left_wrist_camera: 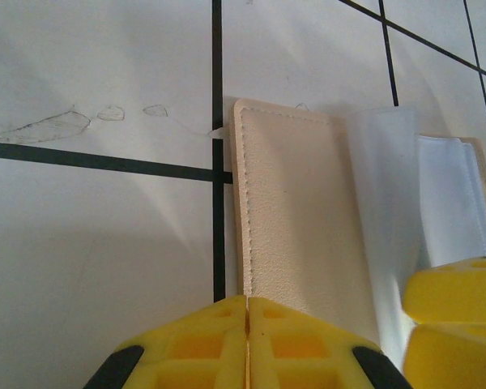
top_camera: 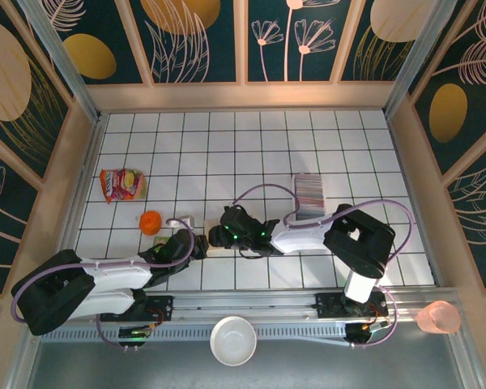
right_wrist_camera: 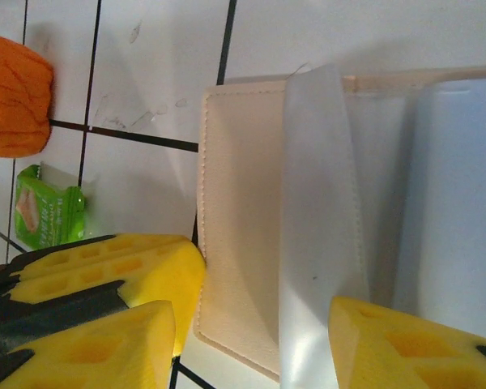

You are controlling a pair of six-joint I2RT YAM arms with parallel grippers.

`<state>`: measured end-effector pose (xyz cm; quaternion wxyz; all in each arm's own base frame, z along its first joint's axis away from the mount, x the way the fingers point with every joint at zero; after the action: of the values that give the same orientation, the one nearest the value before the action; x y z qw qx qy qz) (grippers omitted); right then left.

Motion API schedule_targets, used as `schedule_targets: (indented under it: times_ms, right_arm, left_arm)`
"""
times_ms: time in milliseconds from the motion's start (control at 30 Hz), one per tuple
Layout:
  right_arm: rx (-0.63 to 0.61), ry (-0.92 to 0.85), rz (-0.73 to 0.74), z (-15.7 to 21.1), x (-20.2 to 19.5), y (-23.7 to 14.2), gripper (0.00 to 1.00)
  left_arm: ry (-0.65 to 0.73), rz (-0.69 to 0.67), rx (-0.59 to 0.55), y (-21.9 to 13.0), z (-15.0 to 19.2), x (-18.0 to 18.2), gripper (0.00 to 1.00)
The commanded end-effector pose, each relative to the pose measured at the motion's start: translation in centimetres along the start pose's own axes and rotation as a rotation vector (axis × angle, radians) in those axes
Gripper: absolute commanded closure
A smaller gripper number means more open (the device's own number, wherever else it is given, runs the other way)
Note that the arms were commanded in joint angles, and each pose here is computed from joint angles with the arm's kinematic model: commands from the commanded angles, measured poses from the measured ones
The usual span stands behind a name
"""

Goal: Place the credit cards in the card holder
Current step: Flip over the card slot on the card holder.

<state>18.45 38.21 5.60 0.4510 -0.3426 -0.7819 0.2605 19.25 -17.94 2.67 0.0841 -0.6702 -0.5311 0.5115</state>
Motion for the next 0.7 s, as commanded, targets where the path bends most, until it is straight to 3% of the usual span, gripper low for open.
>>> schedule_targets:
  times_ms: [0, 500, 667]
  right_arm:
    - [-0.005, 0.025, -0.054, -0.2, 1.1, 0.5, 0.47]
    - [-0.032, 0.078, -0.108, -0.5, 1.2, 0.9, 0.47]
    - [-0.027, 0.089, -0.091, -0.2, 0.6, 1.2, 0.48]
  left_arm:
    - [-0.006, -0.031, 0.118, -0.1, 2.4, 1.6, 0.93]
    - [-0.104, 0.005, 0.005, -2.0, 0.4, 1.3, 0.88]
    - [-0.199, -0.054, -0.118, -3.6, -2.0, 2.1, 1.00]
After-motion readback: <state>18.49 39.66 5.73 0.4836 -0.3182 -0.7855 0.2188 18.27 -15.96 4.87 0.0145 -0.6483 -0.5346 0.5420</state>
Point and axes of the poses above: each hand's point on the last joint's axis, 136 mm out from that joint toward the fingers, its own y axis out along the fingers, its own x axis along the line the jaws close on, z = x × y, the point moved 2 cm from there along -y, back along the fingers, and after that the axes turned 8 degrees about -y, right-handed, at the moved point
